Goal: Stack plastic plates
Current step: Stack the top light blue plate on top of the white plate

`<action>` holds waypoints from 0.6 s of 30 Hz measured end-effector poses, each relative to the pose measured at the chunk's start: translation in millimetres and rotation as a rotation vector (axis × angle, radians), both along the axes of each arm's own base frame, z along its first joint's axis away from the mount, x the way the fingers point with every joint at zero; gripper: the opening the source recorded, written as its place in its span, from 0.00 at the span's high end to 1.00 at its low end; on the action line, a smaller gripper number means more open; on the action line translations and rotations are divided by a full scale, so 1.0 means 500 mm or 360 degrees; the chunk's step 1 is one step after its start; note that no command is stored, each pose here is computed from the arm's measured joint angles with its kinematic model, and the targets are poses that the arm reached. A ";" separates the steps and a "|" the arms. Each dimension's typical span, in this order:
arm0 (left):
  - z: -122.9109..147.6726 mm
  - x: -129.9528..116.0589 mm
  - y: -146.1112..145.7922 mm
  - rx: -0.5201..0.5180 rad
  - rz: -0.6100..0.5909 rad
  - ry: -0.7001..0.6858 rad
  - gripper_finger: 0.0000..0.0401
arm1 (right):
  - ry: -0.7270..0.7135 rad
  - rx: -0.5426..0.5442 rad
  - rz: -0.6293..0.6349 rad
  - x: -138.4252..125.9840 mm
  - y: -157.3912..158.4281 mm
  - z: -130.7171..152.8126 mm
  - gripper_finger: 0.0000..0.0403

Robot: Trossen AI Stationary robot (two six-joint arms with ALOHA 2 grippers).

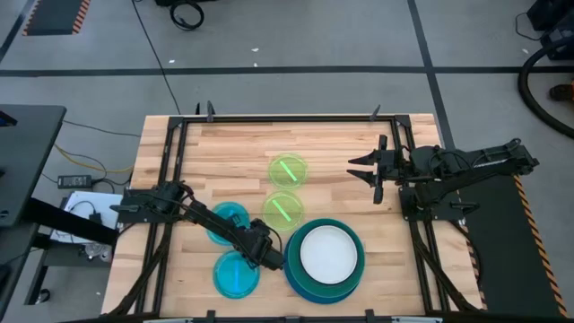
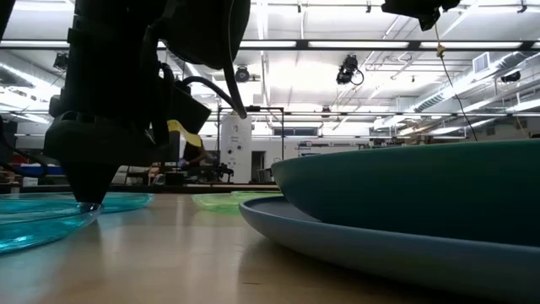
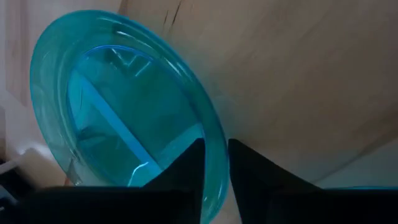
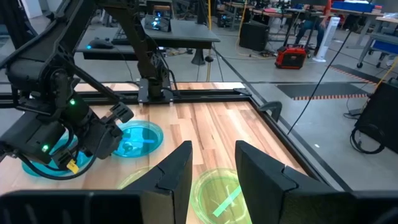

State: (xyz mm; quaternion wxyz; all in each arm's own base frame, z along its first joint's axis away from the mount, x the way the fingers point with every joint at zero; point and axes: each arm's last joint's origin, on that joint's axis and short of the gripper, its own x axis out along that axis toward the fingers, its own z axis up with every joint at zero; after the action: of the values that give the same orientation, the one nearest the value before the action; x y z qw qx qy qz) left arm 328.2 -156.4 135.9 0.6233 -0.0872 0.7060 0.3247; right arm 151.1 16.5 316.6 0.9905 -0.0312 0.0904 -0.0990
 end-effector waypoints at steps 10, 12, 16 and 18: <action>0.008 -0.006 0.003 0.0020 -0.0043 0.0083 0.98 | 0.0016 -0.0002 0.0000 0.000 0.000 -0.002 0.67; 0.014 -0.008 0.004 0.0035 -0.0044 0.0115 0.99 | 0.0018 -0.0003 0.0000 0.000 0.000 -0.002 0.67; 0.039 -0.006 0.003 0.0073 -0.0073 0.0166 0.99 | 0.0020 -0.0003 -0.0001 -0.001 0.000 -0.002 0.67; 0.057 0.001 0.001 0.0105 -0.0096 0.0141 0.99 | 0.0022 -0.0003 -0.0001 -0.001 0.000 -0.003 0.67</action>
State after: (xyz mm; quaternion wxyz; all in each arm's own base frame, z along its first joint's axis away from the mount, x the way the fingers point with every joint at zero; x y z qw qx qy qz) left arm 328.6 -156.0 164.4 0.6034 -0.0310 0.7242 0.3324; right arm 150.9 16.5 315.3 0.9898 -0.0329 0.0972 -0.0991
